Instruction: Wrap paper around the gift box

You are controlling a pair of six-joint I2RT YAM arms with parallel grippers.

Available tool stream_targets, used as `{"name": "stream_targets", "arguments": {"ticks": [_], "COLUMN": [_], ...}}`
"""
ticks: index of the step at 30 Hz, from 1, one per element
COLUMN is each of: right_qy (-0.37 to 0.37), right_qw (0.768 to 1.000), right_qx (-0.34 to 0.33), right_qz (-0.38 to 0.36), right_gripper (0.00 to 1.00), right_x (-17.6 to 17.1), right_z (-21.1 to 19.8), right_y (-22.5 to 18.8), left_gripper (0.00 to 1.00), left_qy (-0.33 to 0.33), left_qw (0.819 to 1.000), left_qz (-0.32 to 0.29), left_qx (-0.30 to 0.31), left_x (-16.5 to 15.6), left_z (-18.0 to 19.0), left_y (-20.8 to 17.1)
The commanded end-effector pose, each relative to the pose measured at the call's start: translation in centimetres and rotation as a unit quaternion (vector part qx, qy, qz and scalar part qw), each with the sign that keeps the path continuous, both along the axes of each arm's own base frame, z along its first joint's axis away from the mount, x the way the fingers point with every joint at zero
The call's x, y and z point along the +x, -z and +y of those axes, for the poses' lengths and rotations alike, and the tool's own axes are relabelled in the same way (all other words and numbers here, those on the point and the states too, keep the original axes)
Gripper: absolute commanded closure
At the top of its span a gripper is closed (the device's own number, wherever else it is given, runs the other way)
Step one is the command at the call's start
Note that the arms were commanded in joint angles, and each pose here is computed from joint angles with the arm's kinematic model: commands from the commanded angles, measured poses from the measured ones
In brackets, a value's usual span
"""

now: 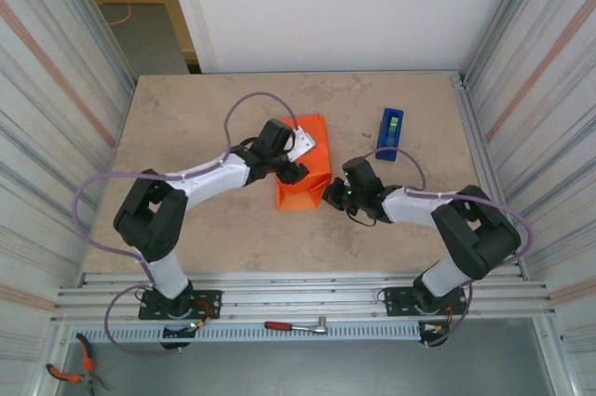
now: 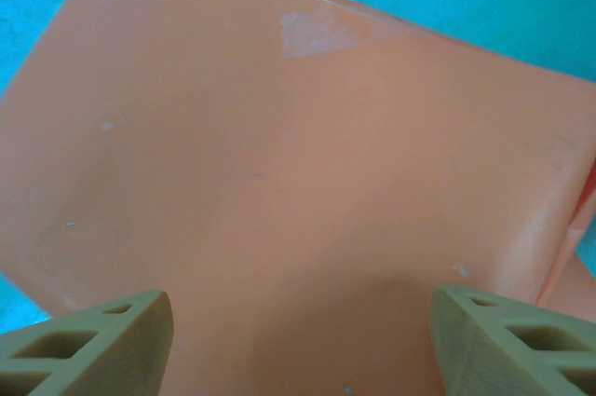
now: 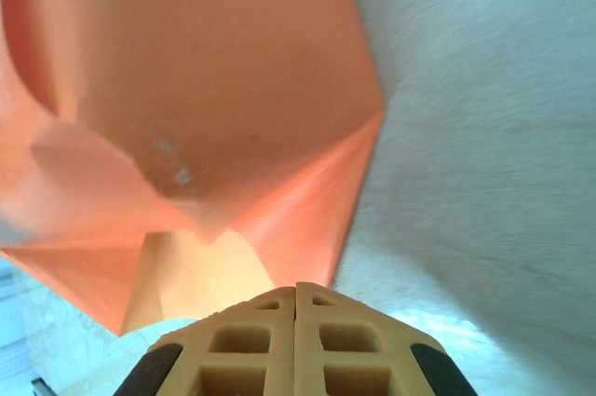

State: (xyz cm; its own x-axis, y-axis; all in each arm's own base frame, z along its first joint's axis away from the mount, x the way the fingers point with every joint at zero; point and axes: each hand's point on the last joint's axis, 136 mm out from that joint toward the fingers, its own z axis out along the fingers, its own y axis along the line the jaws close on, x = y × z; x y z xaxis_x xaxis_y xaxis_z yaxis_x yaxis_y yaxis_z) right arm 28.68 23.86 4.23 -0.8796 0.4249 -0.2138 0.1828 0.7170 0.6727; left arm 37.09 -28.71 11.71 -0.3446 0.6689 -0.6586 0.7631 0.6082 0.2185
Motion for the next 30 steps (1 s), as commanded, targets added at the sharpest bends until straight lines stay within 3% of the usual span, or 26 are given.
{"name": "stream_targets", "arguments": {"ticks": [1, 7, 21, 30], "right_qy": [0.014, 0.004, -0.027, -0.033], "right_qw": [1.0, 1.0, 1.0, 0.999], "right_qx": [-0.012, -0.006, 0.006, 0.01], "right_qz": [0.008, 0.001, -0.003, 0.009], "right_gripper": [1.0, 1.0, 1.0, 1.0], "right_x": [-0.6, -0.3, 1.8, 2.1], "right_z": [-1.8, -1.6, 2.5, 3.7], "right_y": [0.4, -0.2, -0.2, 1.0], "left_gripper": [0.24, 0.21, 0.2, 0.2], "left_qy": [-0.039, -0.082, -0.145, -0.237], "left_qw": [0.997, 0.99, 0.985, 0.962], "left_qz": [-0.029, -0.033, 0.004, 0.013], "left_qx": [-0.066, -0.107, -0.094, -0.136], "left_x": [0.6, -1.3, -3.8, -5.1], "left_z": [1.3, 3.6, 5.2, 6.4], "left_y": [-5.5, -6.4, -1.7, 0.6]}}
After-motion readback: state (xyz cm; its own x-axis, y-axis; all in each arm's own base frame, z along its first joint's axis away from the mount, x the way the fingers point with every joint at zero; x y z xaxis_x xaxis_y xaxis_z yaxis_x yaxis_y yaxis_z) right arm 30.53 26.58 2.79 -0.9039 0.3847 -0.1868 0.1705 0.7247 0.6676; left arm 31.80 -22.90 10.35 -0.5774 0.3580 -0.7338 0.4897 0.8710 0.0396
